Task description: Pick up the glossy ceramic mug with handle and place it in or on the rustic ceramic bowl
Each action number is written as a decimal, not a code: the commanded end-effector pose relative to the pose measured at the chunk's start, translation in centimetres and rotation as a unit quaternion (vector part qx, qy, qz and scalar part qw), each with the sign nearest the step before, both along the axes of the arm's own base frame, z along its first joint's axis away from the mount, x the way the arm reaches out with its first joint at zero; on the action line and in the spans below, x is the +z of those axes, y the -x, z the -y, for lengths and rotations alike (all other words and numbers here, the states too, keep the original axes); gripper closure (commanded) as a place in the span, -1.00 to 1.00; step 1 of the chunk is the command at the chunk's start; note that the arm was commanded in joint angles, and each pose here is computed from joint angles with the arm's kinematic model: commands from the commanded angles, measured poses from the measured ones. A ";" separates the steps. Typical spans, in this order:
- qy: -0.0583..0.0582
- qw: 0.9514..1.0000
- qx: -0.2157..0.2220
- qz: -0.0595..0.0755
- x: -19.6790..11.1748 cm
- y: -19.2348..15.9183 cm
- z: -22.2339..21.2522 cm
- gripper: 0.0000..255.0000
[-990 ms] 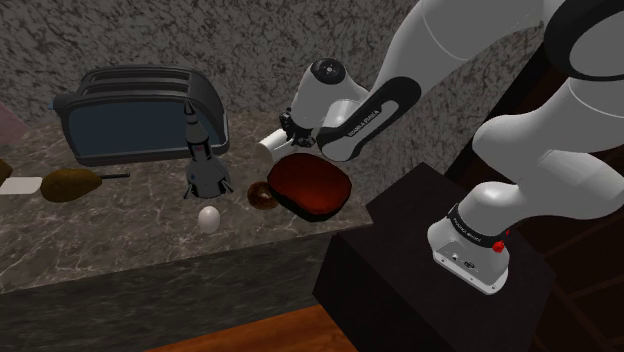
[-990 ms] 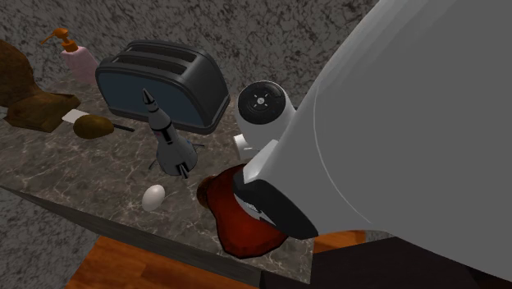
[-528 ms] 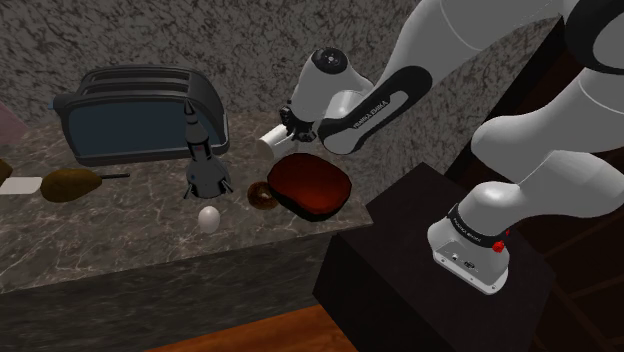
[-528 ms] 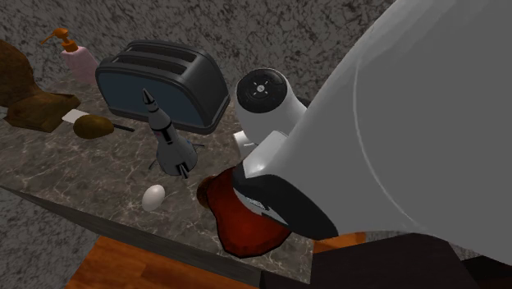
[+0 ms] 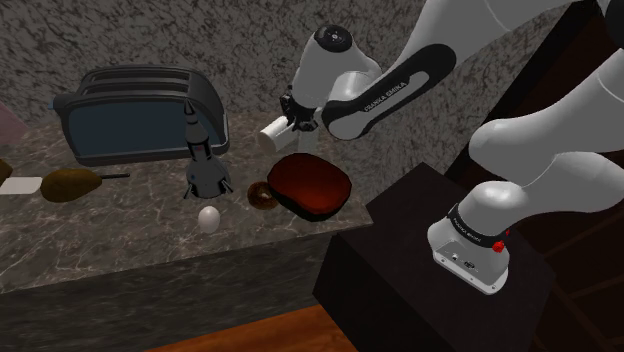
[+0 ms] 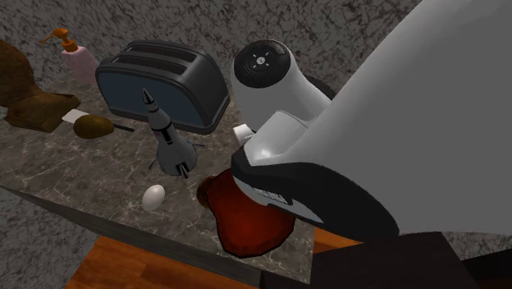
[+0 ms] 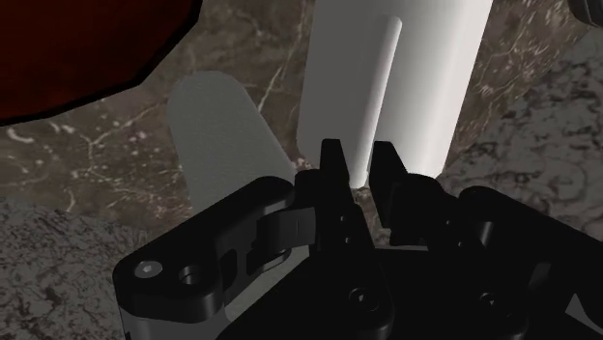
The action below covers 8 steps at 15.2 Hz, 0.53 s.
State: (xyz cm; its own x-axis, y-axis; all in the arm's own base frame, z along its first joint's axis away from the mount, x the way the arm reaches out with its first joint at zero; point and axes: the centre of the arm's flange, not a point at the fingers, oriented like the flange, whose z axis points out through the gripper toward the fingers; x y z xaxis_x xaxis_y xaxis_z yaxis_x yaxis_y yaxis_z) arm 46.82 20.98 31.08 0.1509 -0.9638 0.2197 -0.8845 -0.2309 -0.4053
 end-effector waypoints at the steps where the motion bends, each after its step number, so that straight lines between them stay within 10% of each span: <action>1: 0.000 1.000 0.000 0.000 1.2 0.0 0.1 1.00; 8: 0.000 1.000 0.000 0.000 4.9 0.0 0.1 1.00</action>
State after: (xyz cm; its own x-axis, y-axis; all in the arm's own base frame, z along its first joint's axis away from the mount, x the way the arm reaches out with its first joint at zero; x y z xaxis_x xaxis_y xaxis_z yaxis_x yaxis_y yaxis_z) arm 46.88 20.91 35.44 0.1507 -0.9637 0.2202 -0.8849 -0.2308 -0.4046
